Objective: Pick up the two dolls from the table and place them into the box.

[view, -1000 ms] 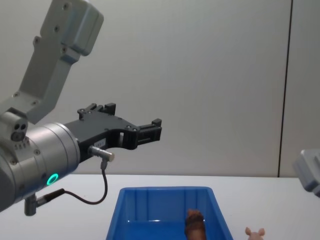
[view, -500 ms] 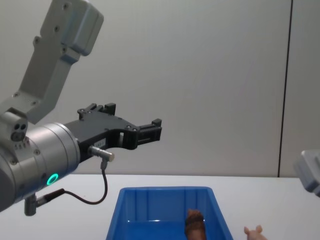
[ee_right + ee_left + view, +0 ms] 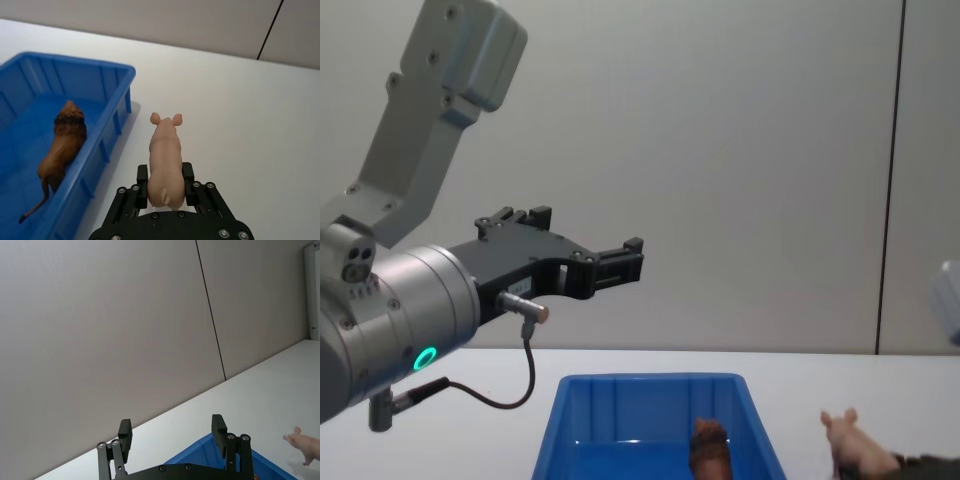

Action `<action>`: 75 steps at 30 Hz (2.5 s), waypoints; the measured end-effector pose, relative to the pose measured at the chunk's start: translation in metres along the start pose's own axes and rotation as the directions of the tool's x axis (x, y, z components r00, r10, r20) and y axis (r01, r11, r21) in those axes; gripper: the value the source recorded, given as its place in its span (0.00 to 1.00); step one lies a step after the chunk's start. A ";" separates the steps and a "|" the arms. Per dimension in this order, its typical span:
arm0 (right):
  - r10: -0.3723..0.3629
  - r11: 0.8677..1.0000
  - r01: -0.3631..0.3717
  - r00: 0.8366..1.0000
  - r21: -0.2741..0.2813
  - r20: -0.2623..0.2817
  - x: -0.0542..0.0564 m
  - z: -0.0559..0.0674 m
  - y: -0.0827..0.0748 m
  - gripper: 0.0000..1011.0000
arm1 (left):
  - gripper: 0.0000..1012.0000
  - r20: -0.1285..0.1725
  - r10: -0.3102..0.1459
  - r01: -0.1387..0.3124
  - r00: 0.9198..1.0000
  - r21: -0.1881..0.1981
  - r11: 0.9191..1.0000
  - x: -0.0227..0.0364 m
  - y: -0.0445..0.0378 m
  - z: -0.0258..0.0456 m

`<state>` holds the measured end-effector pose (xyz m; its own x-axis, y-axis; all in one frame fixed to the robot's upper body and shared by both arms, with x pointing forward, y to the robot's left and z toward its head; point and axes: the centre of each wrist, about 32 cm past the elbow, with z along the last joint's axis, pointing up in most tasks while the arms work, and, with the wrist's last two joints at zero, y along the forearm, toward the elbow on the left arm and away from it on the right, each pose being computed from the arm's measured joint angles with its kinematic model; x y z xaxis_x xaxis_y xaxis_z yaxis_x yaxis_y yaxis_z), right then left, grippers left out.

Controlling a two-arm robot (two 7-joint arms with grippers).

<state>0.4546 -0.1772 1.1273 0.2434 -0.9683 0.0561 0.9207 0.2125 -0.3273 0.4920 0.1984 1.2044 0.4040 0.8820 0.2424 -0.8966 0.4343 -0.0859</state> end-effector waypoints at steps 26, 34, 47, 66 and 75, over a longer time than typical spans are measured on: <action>0.272 0.946 -0.270 0.962 0.178 0.014 -0.009 0.038 0.013 0.38 | 0.99 0.000 0.000 0.000 1.000 0.000 1.000 0.0000 0.0000 0.0000; 0.373 0.916 -0.370 0.928 0.157 0.006 -0.021 0.041 0.024 0.41 | 0.99 0.000 0.000 0.000 1.000 0.000 1.000 0.0000 0.0000 0.0000; 0.427 0.899 -0.422 0.904 0.113 -0.018 -0.034 0.040 0.034 0.82 | 0.99 0.000 0.000 0.000 1.000 0.000 1.000 0.0000 0.0000 0.0000; 0.291 0.944 -0.287 0.957 0.163 0.002 -0.023 0.040 0.019 0.99 | 0.99 0.000 0.000 0.000 1.000 0.000 1.000 0.0000 0.0000 0.0000; 0.182 0.967 -0.176 0.983 0.186 -0.015 -0.011 0.038 0.006 0.99 | 0.99 0.000 0.000 0.000 1.000 0.000 1.000 0.0000 0.0000 0.0000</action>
<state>0.4691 -0.1608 1.1604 0.4022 -0.9153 -0.0184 0.9038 0.4002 -0.1513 0.4920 0.1984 1.2044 0.4040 0.8821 0.2424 -0.8967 0.4343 -0.0859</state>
